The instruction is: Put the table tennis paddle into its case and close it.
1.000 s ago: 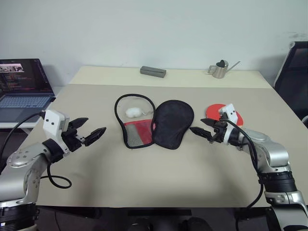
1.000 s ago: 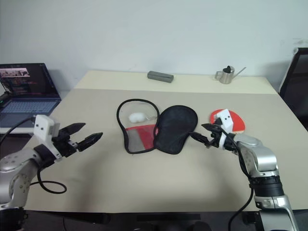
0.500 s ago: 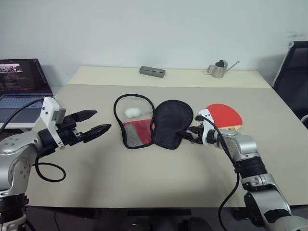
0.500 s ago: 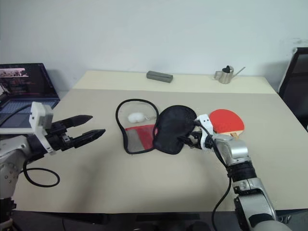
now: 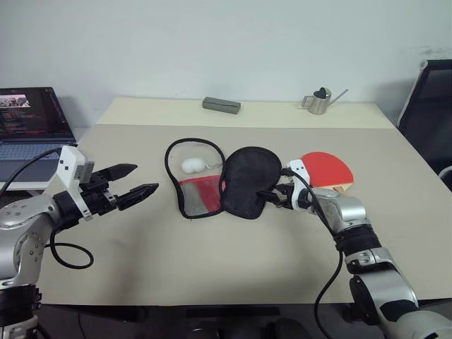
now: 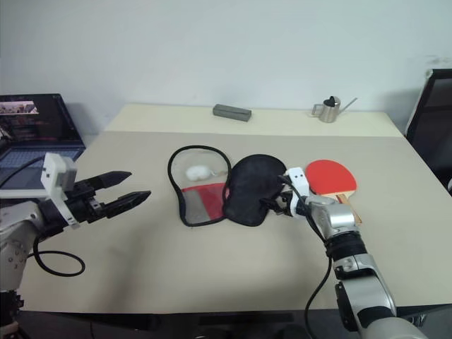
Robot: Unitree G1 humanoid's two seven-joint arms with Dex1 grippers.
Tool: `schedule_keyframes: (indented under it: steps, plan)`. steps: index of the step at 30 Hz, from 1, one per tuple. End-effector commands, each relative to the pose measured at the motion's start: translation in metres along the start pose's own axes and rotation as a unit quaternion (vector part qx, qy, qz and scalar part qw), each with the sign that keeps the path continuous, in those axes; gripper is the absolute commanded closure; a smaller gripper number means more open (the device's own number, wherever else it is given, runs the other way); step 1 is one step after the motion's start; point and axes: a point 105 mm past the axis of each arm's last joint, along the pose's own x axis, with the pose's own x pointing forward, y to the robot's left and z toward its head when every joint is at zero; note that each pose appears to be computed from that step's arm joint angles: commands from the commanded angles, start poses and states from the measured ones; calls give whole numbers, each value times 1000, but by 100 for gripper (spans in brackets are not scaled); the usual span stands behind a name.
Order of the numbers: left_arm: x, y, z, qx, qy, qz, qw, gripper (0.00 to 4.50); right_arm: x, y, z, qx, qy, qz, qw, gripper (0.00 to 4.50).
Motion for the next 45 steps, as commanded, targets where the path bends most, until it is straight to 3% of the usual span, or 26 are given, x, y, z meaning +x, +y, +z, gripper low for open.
schedule_keyframes:
  steps: [1, 5, 8, 19, 30, 39, 45]
  plan:
    - [-3, 1, 9, 26, -6, 3, 1000, 0, 4, 14, 22, -11, -29, 21, 999, 1]
    - [-3, 1, 7, 28, -2, 3, 1000, 0, 9, 18, 26, -20, -32, 18, 999, 1]
    - [-3, 1, 6, 29, 0, 5, 1000, 0, 10, 13, 29, -24, -36, 5, 999, 63]
    - [-3, -5, 0, 28, 9, -3, 1000, 0, 0, -11, 23, -20, -21, -41, 999, 446]
    - [12, -30, -6, 15, 12, -47, 999, 0, -18, -7, 4, 26, 12, -59, 998, 446]
    - [25, -53, -6, 9, 14, -98, 995, 0, -48, 0, -30, 64, 52, -82, 993, 446]
    - [31, -58, -5, 11, 13, -115, 993, 0, -50, 1, -31, 70, 51, -91, 992, 446]
